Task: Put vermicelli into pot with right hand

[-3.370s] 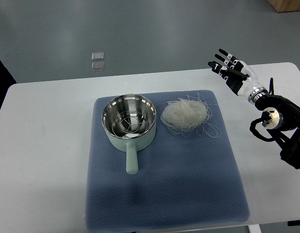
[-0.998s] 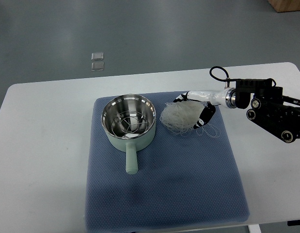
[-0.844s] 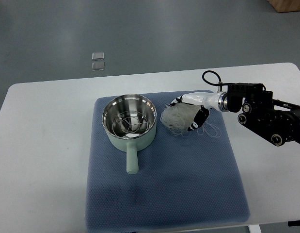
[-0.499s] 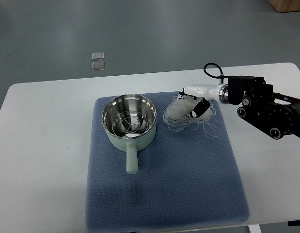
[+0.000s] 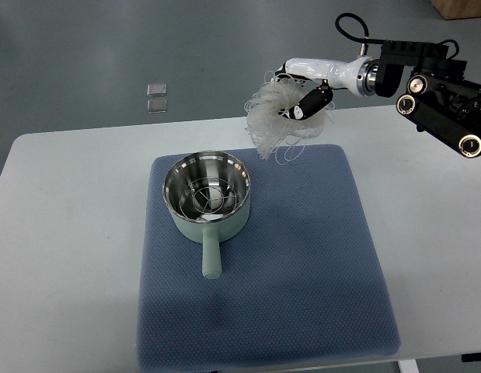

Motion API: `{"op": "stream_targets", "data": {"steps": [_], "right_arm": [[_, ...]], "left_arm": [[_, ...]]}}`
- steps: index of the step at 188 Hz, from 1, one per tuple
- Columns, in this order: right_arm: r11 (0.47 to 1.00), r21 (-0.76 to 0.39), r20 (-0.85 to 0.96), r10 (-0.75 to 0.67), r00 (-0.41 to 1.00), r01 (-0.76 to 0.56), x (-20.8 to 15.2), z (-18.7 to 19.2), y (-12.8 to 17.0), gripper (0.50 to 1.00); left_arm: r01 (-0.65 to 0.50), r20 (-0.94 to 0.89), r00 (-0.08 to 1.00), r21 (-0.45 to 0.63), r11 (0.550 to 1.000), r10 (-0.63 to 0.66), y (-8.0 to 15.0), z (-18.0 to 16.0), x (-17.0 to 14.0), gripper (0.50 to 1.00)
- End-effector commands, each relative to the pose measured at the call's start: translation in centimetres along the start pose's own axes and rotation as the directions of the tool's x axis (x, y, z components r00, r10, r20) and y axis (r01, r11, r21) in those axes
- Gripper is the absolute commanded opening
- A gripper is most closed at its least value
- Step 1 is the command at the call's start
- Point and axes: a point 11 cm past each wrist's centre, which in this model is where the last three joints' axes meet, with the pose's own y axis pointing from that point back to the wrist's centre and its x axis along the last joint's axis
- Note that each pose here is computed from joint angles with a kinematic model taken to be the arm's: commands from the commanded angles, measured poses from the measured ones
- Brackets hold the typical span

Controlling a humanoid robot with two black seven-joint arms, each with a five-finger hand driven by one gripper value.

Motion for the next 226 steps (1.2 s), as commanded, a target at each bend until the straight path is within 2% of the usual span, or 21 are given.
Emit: {"op": "stream_targets", "data": {"steps": [1, 24, 34, 35, 47, 81, 82, 83, 84, 85, 86, 87, 88, 89, 90, 92, 96, 133, 178, 198, 226], "right_arm": [[0.996, 0.085, 0.014, -0.017, 1.000, 0.016, 0.7, -3.2, -0.6, 0.500], [0.980, 0.190, 0.022, -0.067, 0.998, 0.062, -0.8, -7.2, -2.2, 0.500], [0.980, 0.190, 0.022, -0.067, 0.998, 0.062, -0.8, -7.2, -2.2, 0.500], [0.972, 0.221, 0.019, -0.088, 0.996, 0.082, -1.8, -8.7, -3.0, 0.500], [0.961, 0.255, 0.014, -0.113, 0.993, 0.106, -3.0, -10.3, -4.0, 0.500], [0.949, 0.264, 0.019, -0.187, 0.982, 0.175, -8.1, -10.8, -5.8, 0.500], [0.948, 0.262, 0.017, -0.189, 0.982, 0.178, -8.3, -10.8, -5.8, 0.551], [0.948, 0.262, 0.017, -0.189, 0.982, 0.178, -8.3, -10.8, -5.8, 0.552], [0.949, 0.259, 0.016, -0.191, 0.981, 0.180, -8.5, -10.6, -5.8, 0.628], [0.949, 0.259, 0.016, -0.191, 0.981, 0.180, -8.5, -10.6, -5.8, 0.629], [0.950, 0.255, 0.016, -0.192, 0.981, 0.182, -8.7, -10.4, -5.8, 0.692], [0.950, 0.255, 0.016, -0.193, 0.981, 0.182, -8.7, -10.4, -5.8, 0.693], [0.950, 0.251, 0.017, -0.194, 0.981, 0.184, -8.9, -10.2, -5.8, 0.753], [0.950, 0.251, 0.017, -0.194, 0.981, 0.184, -8.9, -10.2, -5.8, 0.754], [0.951, 0.249, 0.020, -0.196, 0.980, 0.185, -9.0, -10.1, -5.7, 0.800], [0.951, 0.247, 0.024, -0.199, 0.980, 0.187, -9.2, -9.9, -5.7, 0.831], [0.951, 0.246, 0.029, -0.200, 0.979, 0.187, -9.3, -9.7, -5.7, 0.854], [0.965, 0.213, 0.048, -0.165, 0.985, 0.151, -8.3, -8.1, -5.2, 0.870], [0.986, 0.161, 0.147, 0.009, 0.989, -0.033, -1.9, -4.4, -2.1, 0.870], [0.987, 0.072, 0.311, 0.115, 0.943, -0.144, -0.3, 0.3, 0.2, 0.868], [0.960, -0.102, 0.615, 0.266, 0.742, -0.259, -2.4, 7.3, 2.9, 0.868]], "left_arm": [[0.001, 0.000, 1.000, 0.000, 1.000, -0.001, 0.0, 0.0, 0.0, 1.000], [0.001, 0.000, 1.000, 0.000, 1.000, -0.001, 0.0, 0.0, 0.0, 1.000], [0.001, 0.000, 1.000, 0.000, 1.000, -0.001, 0.0, 0.0, 0.0, 1.000], [0.001, 0.000, 1.000, 0.000, 1.000, -0.001, 0.0, 0.0, 0.0, 1.000], [0.002, -0.001, 1.000, 0.000, 1.000, -0.002, 0.0, 0.0, 0.0, 1.000], [0.002, -0.001, 1.000, 0.000, 1.000, -0.002, 0.0, 0.0, 0.0, 1.000], [0.002, -0.001, 1.000, 0.000, 1.000, -0.002, 0.0, 0.0, 0.0, 1.000], [0.002, -0.001, 1.000, 0.000, 1.000, -0.002, 0.0, 0.0, 0.0, 1.000], [0.002, -0.001, 1.000, 0.000, 1.000, -0.002, 0.0, 0.0, 0.0, 1.000], [0.002, -0.001, 1.000, 0.000, 1.000, -0.002, 0.0, 0.0, 0.0, 1.000], [0.002, -0.001, 1.000, 0.000, 1.000, -0.002, 0.0, 0.0, 0.0, 1.000], [0.002, -0.001, 1.000, 0.000, 1.000, -0.002, 0.0, 0.0, 0.0, 1.000], [0.002, -0.001, 1.000, 0.000, 1.000, -0.002, 0.0, 0.0, 0.0, 1.000], [0.002, -0.001, 1.000, 0.000, 1.000, -0.002, 0.0, 0.0, 0.0, 1.000], [0.002, -0.001, 1.000, 0.000, 1.000, -0.002, 0.0, 0.0, 0.0, 1.000], [0.002, -0.001, 1.000, 0.000, 1.000, -0.002, 0.0, 0.0, 0.0, 1.000], [0.002, -0.001, 1.000, 0.000, 1.000, -0.002, 0.0, 0.0, 0.0, 1.000], [-0.002, -0.002, 1.000, 0.000, 1.000, 0.002, 0.0, 0.0, 0.1, 1.000], [0.000, 0.000, 1.000, 0.000, 1.000, 0.000, 0.0, 0.0, 0.0, 1.000], [0.000, 0.000, 1.000, 0.000, 1.000, 0.000, 0.0, 0.0, 0.0, 1.000], [0.000, -0.001, 1.000, 0.000, 1.000, 0.000, 0.0, 0.0, 0.0, 1.000]]}}
